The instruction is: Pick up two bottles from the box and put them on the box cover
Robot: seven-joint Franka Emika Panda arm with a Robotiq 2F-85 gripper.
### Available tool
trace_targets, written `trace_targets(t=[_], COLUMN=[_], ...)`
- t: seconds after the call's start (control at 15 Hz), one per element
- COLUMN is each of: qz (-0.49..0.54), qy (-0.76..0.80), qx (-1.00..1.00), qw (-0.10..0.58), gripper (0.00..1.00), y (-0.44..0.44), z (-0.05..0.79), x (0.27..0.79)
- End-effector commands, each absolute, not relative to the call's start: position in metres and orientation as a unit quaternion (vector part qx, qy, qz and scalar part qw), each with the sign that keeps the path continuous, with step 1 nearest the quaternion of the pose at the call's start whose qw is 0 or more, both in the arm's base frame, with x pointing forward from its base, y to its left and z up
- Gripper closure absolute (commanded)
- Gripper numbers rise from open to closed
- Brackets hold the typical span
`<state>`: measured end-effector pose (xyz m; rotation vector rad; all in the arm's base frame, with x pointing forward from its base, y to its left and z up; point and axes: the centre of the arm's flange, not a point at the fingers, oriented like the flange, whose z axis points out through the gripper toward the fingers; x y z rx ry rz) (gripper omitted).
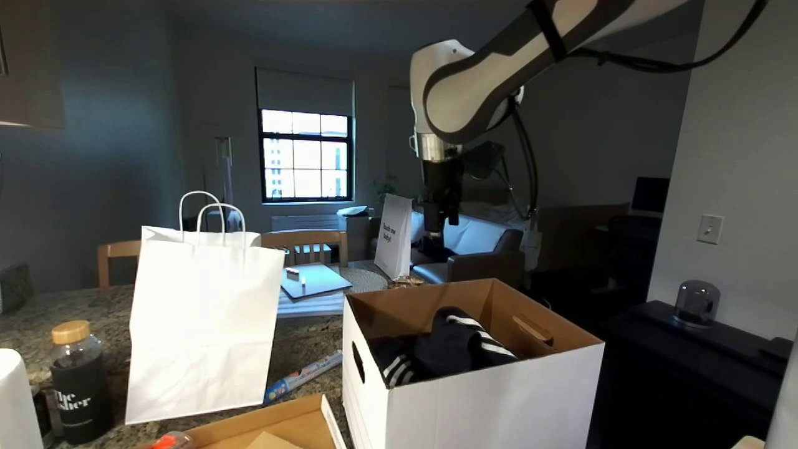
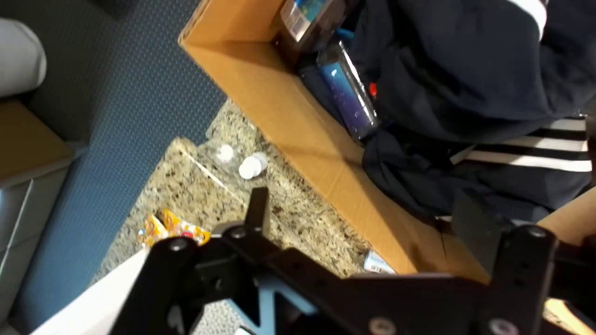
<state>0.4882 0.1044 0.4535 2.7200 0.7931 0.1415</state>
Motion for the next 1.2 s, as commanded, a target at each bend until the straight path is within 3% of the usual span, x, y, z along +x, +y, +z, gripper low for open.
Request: trace_targets(t=[0.0, 0.6, 1.13], qz=[0.047, 0.067, 0.053], qy=[0.184, -0.02, -0.006], qx=[0.974, 0.997, 0.998], qw=[0.122, 0.019, 0.027], gripper=[0.0, 0.0, 0.0], y=[0.067, -0.025, -0.027], z=[0.452, 0.426, 0.43], x=[0.417, 0.357, 0.364])
